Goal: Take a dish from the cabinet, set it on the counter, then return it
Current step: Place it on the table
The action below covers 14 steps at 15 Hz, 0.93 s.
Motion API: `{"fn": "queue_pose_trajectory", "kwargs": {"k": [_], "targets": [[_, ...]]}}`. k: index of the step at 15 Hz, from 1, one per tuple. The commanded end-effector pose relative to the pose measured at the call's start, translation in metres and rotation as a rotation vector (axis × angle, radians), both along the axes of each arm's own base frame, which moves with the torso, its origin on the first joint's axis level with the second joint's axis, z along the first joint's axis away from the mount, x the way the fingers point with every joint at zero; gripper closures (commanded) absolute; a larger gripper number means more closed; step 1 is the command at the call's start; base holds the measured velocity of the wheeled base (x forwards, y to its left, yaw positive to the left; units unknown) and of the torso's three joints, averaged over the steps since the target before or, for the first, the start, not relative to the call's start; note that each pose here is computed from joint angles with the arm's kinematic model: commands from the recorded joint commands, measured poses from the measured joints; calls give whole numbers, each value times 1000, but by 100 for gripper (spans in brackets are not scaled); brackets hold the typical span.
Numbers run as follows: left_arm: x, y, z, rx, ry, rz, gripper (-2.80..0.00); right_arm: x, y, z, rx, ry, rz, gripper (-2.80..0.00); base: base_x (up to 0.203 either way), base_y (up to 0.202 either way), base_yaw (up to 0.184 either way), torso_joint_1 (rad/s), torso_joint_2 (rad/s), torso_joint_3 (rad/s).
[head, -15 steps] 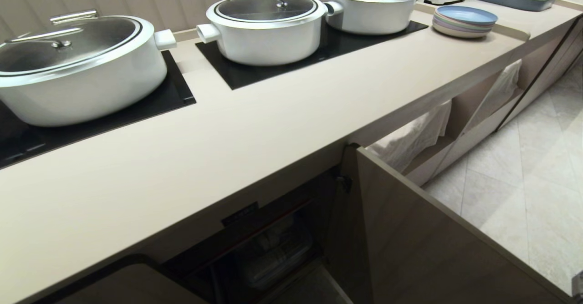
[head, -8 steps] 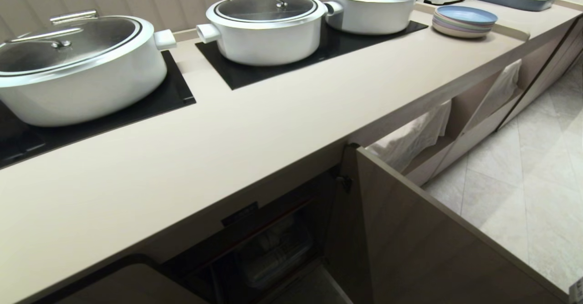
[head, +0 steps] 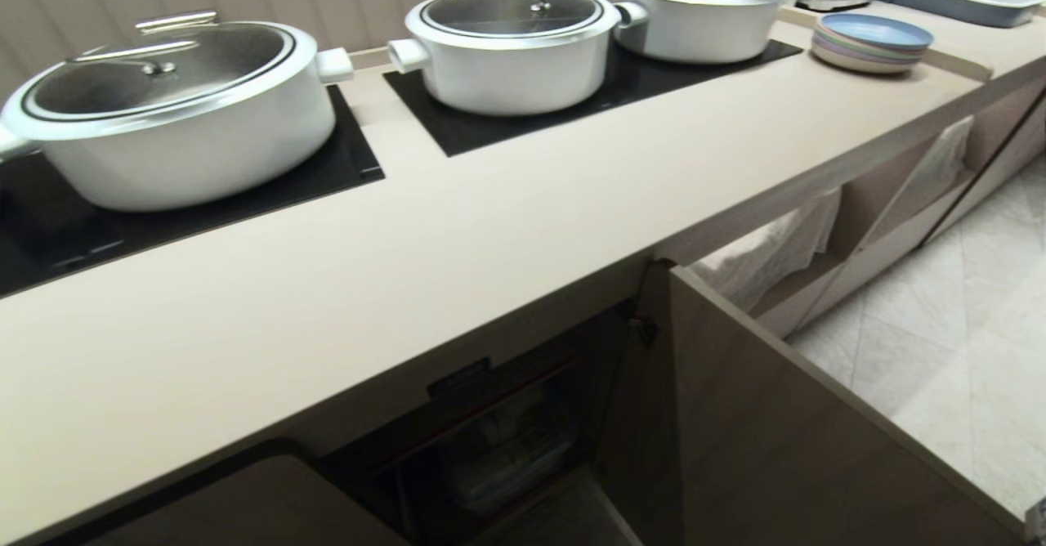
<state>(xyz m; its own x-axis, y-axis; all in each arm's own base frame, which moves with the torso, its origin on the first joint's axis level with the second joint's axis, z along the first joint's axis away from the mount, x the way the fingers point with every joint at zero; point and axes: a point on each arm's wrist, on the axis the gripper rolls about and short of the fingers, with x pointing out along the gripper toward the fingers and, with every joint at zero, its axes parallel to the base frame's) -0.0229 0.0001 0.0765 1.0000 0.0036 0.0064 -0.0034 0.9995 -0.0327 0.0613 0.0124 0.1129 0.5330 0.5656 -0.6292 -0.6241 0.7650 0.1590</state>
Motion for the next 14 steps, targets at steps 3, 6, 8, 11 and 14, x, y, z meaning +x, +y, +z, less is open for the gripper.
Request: {"fn": "queue_pose_trajectory", "kwargs": {"k": [3,6,8,11,14], "targets": [[0,0,0,-1,0,1,0,0,0,0,16,1,12,0,0,-9,171,5,3,1],[0,0,0,-1,0,1,0,0,0,-1,15,1,11,0,0,-8,170,3,3,1],[0,0,0,-1,0,0,0,0,0,-1,15,2,9,0,0,-9,173,5,0,0],[0,0,0,-1,0,0,0,-1,0,-2,15,5,6,0,1,-9,160,1,3,0],[0,0,0,-1,0,-1,0,-2,0,-4,15,12,4,0,-1,-4,52,0,2,0]]}}
